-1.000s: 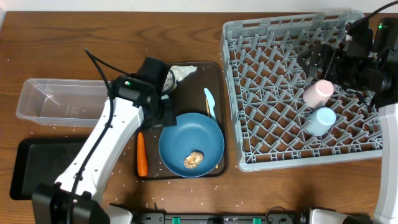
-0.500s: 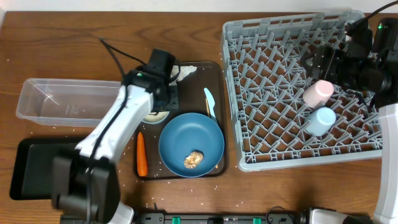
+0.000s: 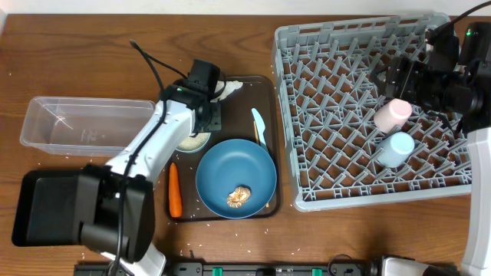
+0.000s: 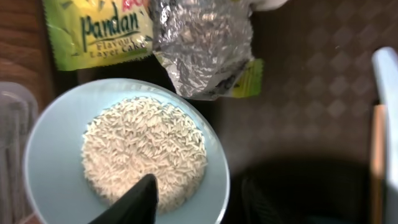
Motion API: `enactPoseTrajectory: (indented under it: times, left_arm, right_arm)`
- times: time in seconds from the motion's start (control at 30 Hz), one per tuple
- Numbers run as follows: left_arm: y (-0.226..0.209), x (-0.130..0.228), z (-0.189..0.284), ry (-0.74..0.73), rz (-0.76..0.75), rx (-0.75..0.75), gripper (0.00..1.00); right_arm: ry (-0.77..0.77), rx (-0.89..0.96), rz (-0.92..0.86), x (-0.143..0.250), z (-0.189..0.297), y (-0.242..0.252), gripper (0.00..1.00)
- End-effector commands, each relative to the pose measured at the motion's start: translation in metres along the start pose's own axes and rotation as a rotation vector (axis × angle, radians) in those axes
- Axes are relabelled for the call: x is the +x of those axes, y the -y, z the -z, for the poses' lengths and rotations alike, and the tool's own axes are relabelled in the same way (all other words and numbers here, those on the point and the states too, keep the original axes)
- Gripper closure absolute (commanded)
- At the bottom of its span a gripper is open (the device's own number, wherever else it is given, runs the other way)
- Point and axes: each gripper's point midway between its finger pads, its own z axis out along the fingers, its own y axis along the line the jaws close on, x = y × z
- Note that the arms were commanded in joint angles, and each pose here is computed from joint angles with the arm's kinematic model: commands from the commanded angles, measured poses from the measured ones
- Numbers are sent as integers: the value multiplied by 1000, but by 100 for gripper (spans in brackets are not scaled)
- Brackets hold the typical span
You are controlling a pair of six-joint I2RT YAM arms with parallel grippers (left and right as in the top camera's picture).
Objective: Sort waste into correct bins and load items into the dishwasher rack
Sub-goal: 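Reach the left gripper to the light-blue rice bowl and grasp it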
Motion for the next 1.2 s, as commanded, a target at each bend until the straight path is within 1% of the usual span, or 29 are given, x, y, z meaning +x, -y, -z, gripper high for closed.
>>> enactPoseTrajectory:
  times: [0.0, 0.07, 0.13, 0.23, 0.33, 0.37, 0.5, 0.63, 0.67, 0.77, 0.9, 1.03, 1.17]
  left_arm:
    - [-3, 7, -23, -48, -17, -40, 59]
    - [-3, 7, -28, -51, -18, -41, 59]
    - [-2, 5, -31, -45, -17, -39, 62]
    - [-1, 3, -32, -38, -16, -37, 69]
    - [-1, 2, -33, -35, -16, -36, 80]
    - [0, 2, -33, -35, -16, -35, 81]
    - [7, 8, -39, -66, -17, 1, 81]
    - [6, 15, -51, -99, -20, -5, 81]
    - [6, 16, -53, -103, -20, -7, 87]
    - [5, 14, -54, -96, -21, -18, 94]
    - [-6, 10, -54, -73, -24, -82, 94]
    - [-6, 11, -51, -82, -27, -82, 94]
    - [4, 7, -25, -73, -50, -70, 94]
  right_arm:
    - [-12, -8, 5, 3, -2, -2, 18]
    - [-13, -7, -2, 4, -3, -2, 18]
    - [-16, -7, -4, 4, -3, -1, 18]
    - [-20, -6, -6, 5, -4, -1, 17]
    - [-23, -6, -7, 6, -5, 0, 18]
    - [-23, -6, -8, 6, -5, 0, 17]
    - [-24, -5, -8, 7, -5, 0, 18]
    - [-24, -5, -7, 6, -5, 0, 18]
    - [-24, -5, -7, 6, -5, 0, 18]
    - [-24, -5, -8, 7, -5, 0, 18]
    - [-20, -6, -6, 5, -5, 0, 17]
    - [-16, -7, -5, 5, -5, -1, 16]
    - [-16, -7, -5, 5, -5, -1, 16]
